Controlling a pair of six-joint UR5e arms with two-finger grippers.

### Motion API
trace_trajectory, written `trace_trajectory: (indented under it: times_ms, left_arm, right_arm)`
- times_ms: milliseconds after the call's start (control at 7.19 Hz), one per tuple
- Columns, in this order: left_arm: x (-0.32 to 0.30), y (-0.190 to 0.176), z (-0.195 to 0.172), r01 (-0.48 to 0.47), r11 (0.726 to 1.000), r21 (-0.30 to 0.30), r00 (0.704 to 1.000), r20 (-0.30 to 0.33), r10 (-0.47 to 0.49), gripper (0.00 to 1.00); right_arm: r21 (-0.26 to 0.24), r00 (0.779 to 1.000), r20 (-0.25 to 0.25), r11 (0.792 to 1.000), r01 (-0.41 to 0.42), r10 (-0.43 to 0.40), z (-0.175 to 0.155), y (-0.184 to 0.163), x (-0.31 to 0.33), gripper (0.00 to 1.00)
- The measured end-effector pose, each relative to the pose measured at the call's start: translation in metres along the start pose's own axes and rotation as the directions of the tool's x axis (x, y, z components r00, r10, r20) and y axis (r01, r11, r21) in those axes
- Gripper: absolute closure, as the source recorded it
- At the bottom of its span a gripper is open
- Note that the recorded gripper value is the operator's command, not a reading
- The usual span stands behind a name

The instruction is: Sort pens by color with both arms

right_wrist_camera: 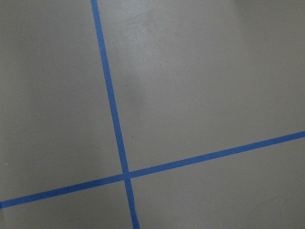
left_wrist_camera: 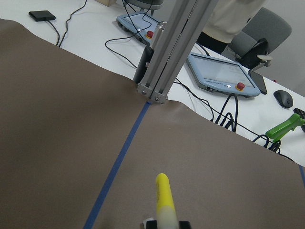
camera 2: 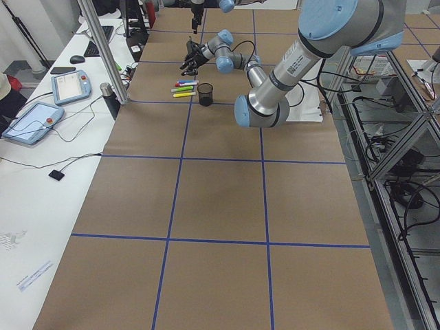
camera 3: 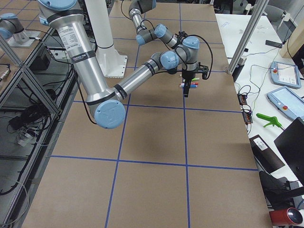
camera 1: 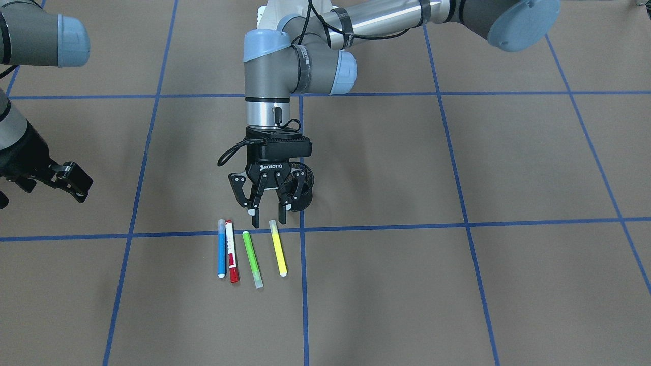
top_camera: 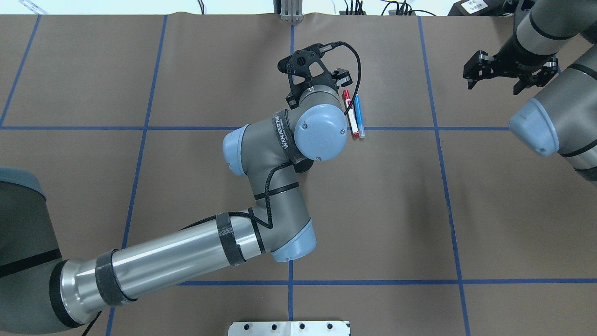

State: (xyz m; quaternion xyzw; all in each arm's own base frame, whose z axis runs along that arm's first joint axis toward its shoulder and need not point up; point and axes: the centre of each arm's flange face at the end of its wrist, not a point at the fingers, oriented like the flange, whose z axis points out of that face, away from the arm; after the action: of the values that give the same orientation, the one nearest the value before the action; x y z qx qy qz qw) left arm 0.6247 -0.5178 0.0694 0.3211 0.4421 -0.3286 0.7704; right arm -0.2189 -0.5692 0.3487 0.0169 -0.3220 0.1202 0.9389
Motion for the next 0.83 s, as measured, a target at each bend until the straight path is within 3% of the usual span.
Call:
trace_trajectory:
  times_ms: [417, 556, 834]
  left_arm:
    - [0.016, -0.037, -0.032, -0.088, 0.996, 0.001, 0.993, -0.073, 0.088, 0.01]
    - [0.007, -0.055, -0.043, -0.111, 0.993, -0.038, 0.990, -0.096, 0.107, 0.01]
    - [-0.055, -0.113, -0.052, -0.164, 0.965, -0.202, 0.986, -0.066, 0.154, 0.01]
  right_arm:
    - [0.001, 1.000, 0.007, 1.000, -0.001, 0.001, -0.003, 0.001, -0.002, 0.00]
    - [-0.001, 1.000, 0.011, 1.000, -0.003, 0.003, -0.007, 0.003, -0.003, 0.00]
    - [-0.029, 0.998, 0.048, 0.999, -0.032, 0.033, -0.021, 0.009, -0.007, 0.00]
